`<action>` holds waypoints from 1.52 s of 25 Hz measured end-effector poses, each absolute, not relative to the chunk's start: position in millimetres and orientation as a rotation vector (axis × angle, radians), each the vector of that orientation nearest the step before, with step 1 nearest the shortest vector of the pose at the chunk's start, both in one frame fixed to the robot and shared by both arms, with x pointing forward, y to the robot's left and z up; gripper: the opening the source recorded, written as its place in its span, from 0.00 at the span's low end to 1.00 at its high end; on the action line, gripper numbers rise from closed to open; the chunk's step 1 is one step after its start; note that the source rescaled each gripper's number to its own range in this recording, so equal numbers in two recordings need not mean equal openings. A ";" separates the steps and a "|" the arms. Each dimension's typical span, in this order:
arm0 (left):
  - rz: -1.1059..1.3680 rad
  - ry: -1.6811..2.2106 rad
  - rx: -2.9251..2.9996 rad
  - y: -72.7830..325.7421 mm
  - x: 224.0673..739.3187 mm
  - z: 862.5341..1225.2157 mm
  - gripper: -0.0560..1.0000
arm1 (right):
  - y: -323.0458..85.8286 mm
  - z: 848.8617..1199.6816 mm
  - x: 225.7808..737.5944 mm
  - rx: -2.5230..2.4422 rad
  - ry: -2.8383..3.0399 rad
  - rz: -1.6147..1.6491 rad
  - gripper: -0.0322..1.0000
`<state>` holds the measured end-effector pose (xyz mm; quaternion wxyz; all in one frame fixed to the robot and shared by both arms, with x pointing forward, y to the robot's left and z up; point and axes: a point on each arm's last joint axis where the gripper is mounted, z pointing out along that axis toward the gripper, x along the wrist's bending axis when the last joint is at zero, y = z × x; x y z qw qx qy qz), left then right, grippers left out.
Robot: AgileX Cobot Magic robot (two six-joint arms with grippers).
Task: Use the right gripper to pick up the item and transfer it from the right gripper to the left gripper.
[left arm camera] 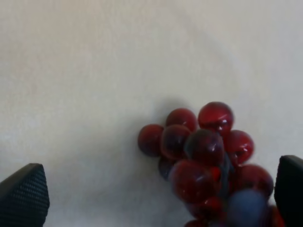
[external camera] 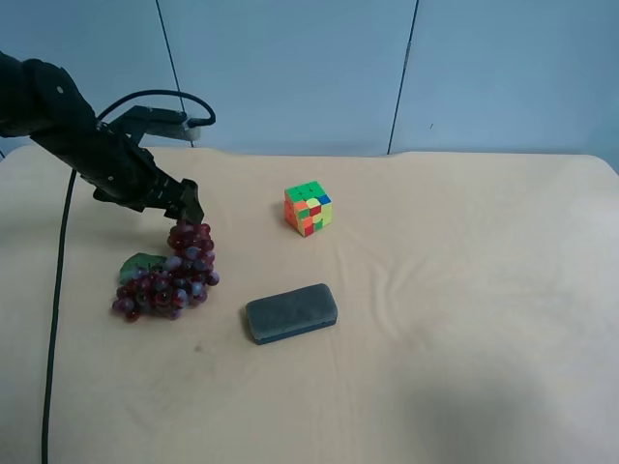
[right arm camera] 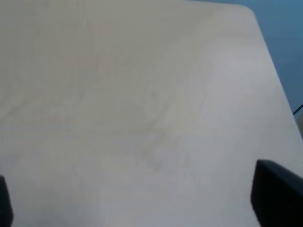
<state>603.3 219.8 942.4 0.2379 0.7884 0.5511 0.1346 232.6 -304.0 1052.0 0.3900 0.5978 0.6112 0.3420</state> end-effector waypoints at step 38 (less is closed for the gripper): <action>0.448 1.698 2.131 277.4 363.1 1083.3 0.93 | -304.0 1052.0 232.6 1.519 1.553 0.869 0.99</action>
